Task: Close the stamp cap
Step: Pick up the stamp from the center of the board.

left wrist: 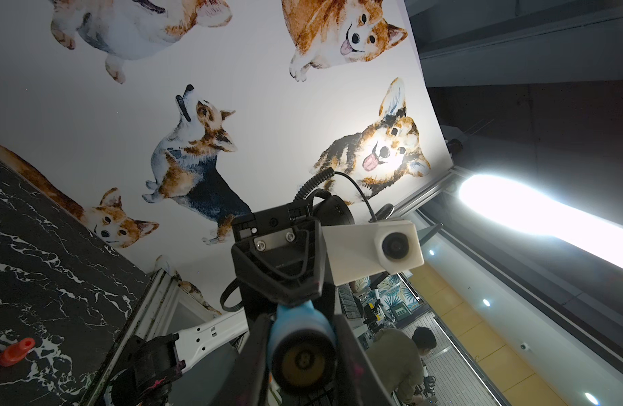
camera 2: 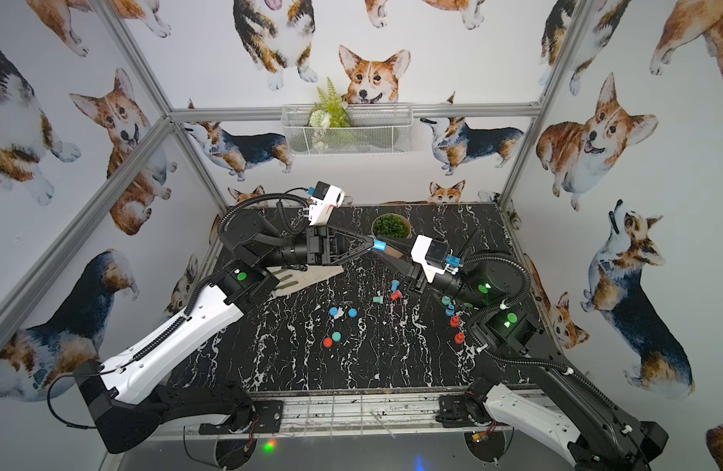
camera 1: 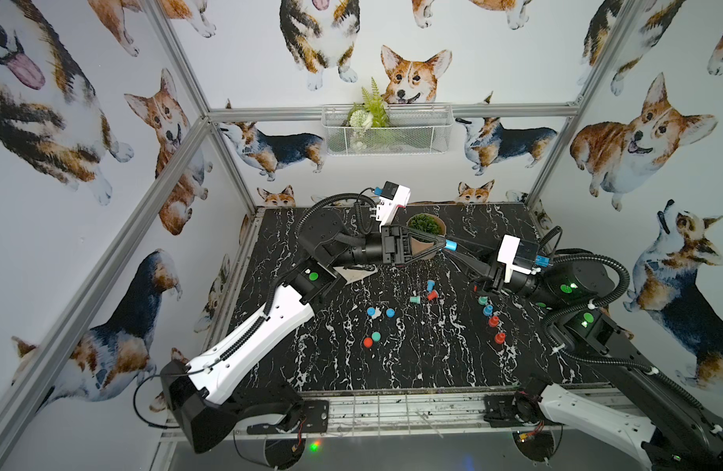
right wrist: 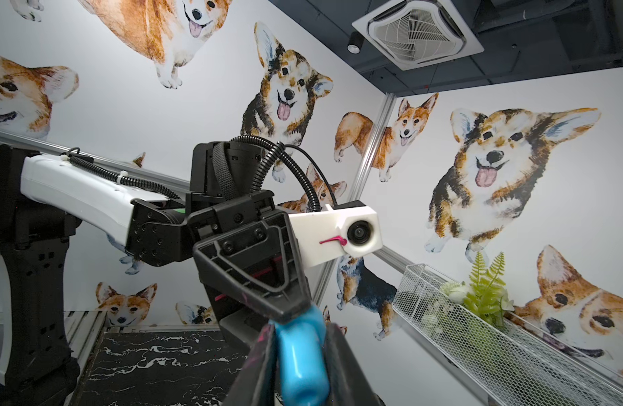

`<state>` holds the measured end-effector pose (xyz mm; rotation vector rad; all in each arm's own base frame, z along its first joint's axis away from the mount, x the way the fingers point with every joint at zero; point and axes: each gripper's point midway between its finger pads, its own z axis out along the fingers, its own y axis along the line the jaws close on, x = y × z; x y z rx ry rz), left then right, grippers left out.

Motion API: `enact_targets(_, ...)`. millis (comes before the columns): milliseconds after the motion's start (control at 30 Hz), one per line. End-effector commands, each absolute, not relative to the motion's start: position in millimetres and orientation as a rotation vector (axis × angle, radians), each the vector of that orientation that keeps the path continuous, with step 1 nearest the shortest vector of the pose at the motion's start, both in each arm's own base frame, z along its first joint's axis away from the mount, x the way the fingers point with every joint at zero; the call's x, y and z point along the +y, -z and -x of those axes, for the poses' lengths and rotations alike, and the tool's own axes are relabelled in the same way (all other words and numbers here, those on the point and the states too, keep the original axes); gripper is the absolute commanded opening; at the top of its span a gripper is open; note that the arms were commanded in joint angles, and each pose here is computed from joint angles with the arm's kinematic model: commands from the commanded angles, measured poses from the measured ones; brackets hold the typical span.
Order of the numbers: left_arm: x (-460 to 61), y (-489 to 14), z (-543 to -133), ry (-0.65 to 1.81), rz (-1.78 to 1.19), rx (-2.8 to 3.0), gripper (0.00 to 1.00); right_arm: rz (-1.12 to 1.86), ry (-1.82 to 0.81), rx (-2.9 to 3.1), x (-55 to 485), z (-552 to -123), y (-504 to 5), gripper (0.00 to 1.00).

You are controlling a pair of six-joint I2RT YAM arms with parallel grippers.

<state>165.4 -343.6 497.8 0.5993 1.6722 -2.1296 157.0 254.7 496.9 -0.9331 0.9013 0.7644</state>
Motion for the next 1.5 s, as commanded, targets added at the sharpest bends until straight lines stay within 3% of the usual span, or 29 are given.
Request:
enact_targets(0, -341.6, -505.0, -160.4, 2.153, -0.628, 1.637, 0.1, 0.918, -0.79, 0.861, 254.1, -152.5, -509.5, 0.26)
enact_targets(933, -341.2, -513.3, -157.8, 2.166, -0.659, 1.592, 0.08, 0.867, -0.818, 0.873, 250.2, -154.3, -511.3, 0.29)
enact_targets(1233, -341.1, -516.2, -157.7, 2.172, -0.665, 1.576, 0.08, 0.866, -0.842, 0.869, 251.3, -152.9, -512.7, 0.24)
enact_targets(1467, -342.2, -513.2, -159.0, 2.159, -0.669, 1.586, 0.12, 0.852, -0.842, 0.884, 251.4, -156.2, -512.5, 0.13)
